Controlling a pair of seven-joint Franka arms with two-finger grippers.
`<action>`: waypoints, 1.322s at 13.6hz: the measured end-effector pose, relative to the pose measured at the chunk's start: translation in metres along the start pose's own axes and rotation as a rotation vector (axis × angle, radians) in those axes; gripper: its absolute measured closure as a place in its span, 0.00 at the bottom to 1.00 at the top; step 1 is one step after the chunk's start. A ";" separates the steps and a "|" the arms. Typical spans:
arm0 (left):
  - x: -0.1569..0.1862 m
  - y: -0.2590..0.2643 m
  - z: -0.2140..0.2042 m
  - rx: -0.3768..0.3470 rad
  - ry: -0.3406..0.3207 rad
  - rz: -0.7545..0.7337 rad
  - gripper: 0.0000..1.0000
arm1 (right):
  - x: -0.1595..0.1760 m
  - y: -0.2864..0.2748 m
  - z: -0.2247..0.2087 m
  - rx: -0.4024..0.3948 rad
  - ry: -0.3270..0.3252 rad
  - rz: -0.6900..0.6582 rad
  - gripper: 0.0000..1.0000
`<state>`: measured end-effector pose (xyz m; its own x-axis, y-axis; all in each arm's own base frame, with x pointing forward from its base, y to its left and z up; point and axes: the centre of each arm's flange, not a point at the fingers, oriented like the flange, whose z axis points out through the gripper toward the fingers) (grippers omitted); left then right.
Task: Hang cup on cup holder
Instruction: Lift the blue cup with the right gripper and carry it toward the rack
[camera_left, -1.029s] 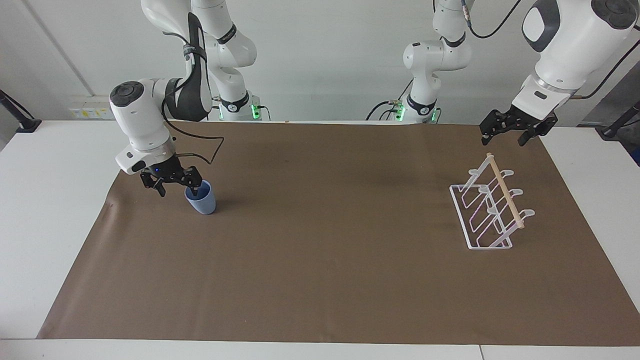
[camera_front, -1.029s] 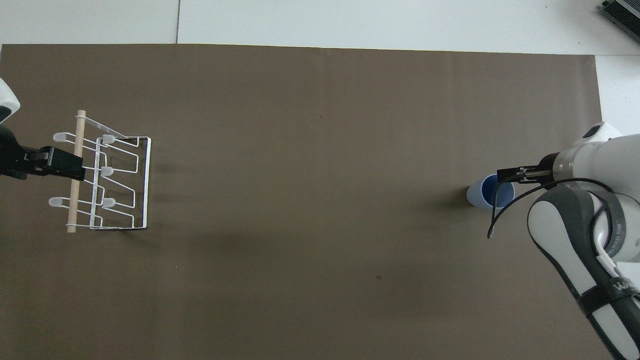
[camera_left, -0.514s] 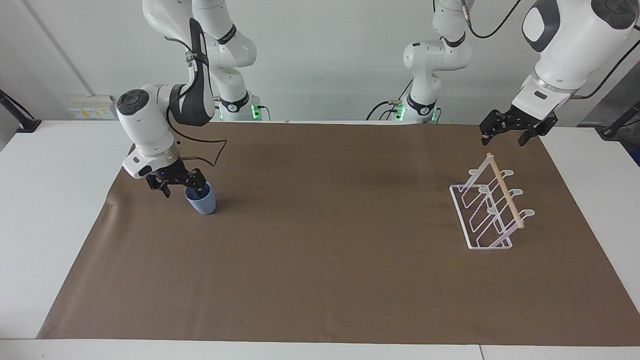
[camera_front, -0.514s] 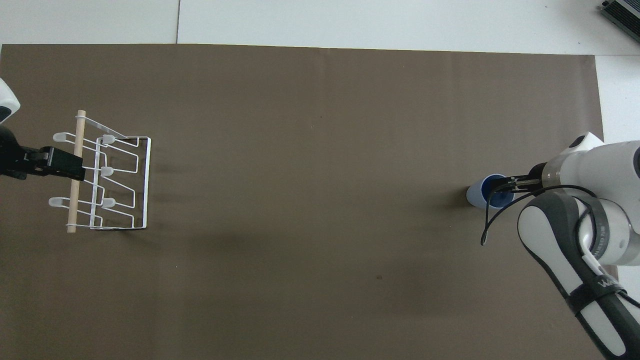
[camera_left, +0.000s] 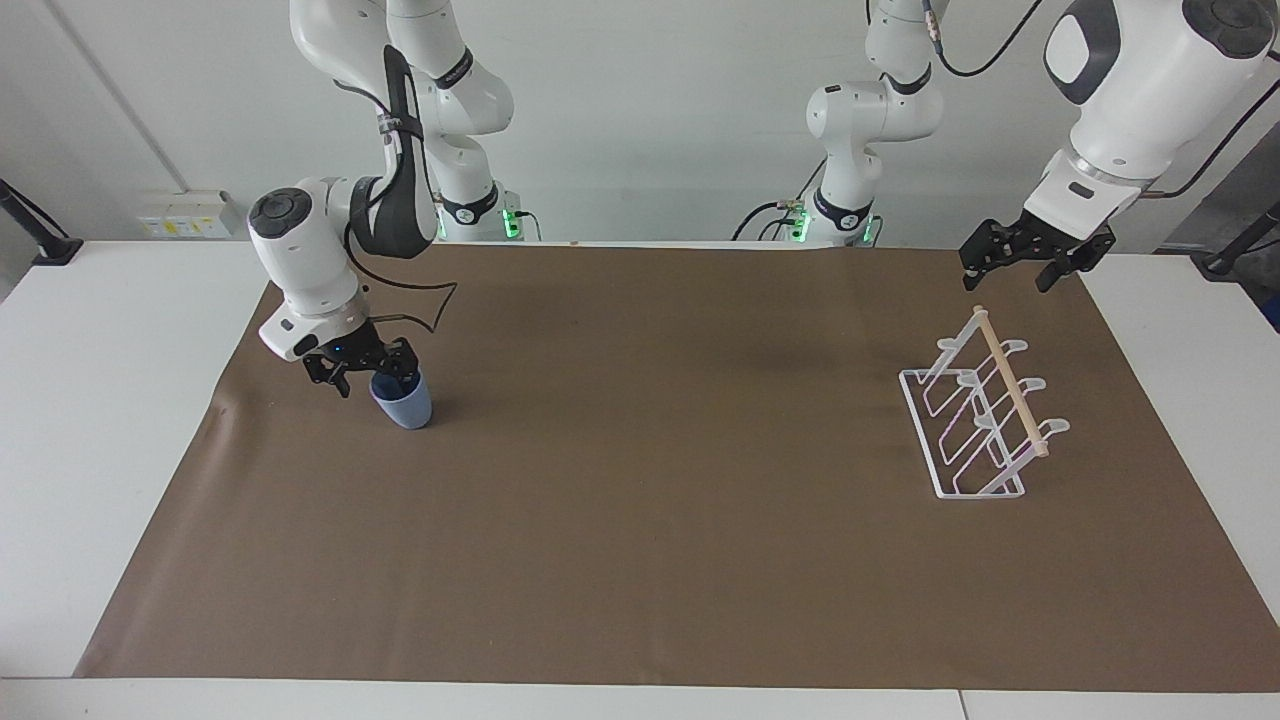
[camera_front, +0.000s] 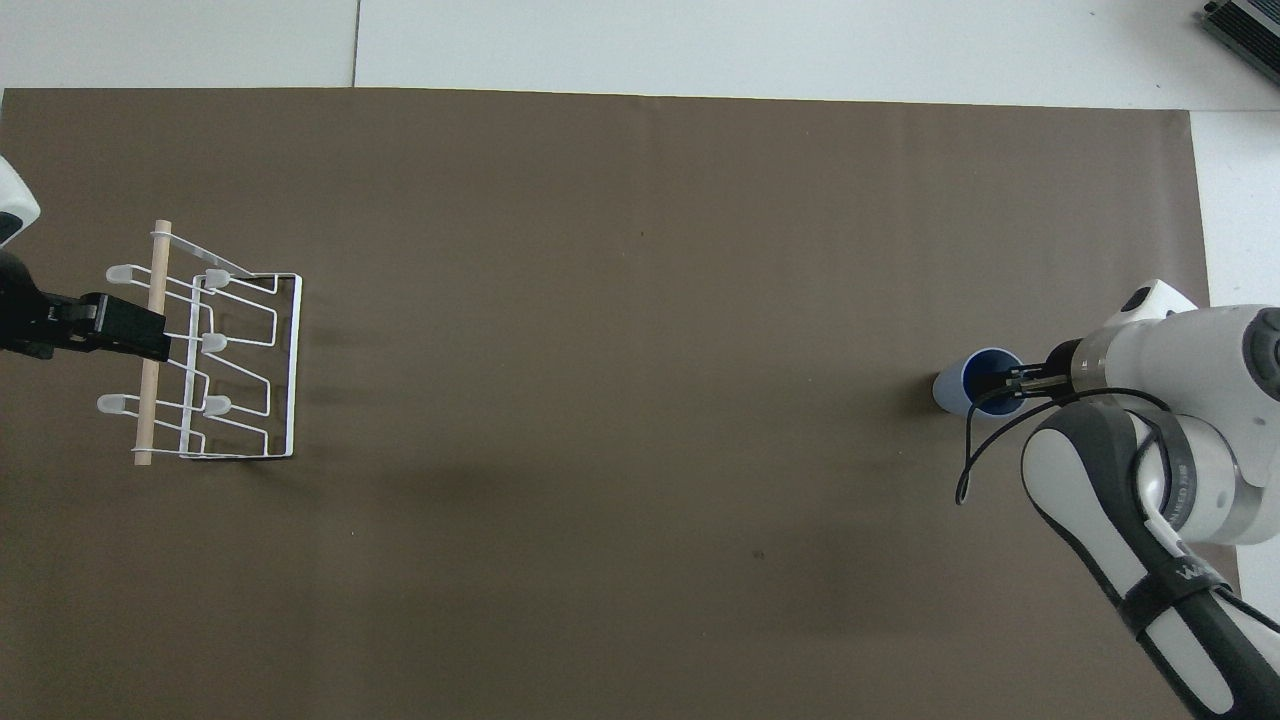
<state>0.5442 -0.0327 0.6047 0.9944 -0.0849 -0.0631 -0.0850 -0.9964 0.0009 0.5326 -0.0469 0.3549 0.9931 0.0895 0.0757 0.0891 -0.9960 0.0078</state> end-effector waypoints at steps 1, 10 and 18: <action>0.000 0.000 0.000 0.000 0.000 0.000 0.00 | 0.000 0.000 0.000 0.000 0.001 0.000 0.15; 0.000 0.000 0.000 0.000 0.000 0.000 0.00 | 0.005 -0.001 -0.009 -0.001 0.019 -0.001 0.95; 0.000 0.000 0.000 0.000 0.000 0.000 0.00 | 0.048 -0.007 -0.081 0.010 -0.031 -0.024 0.95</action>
<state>0.5442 -0.0326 0.6047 0.9944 -0.0848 -0.0631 -0.0849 -0.9964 0.0009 0.5733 -0.0360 0.4397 0.9926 0.1135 0.0443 0.1136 -0.9935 -0.0008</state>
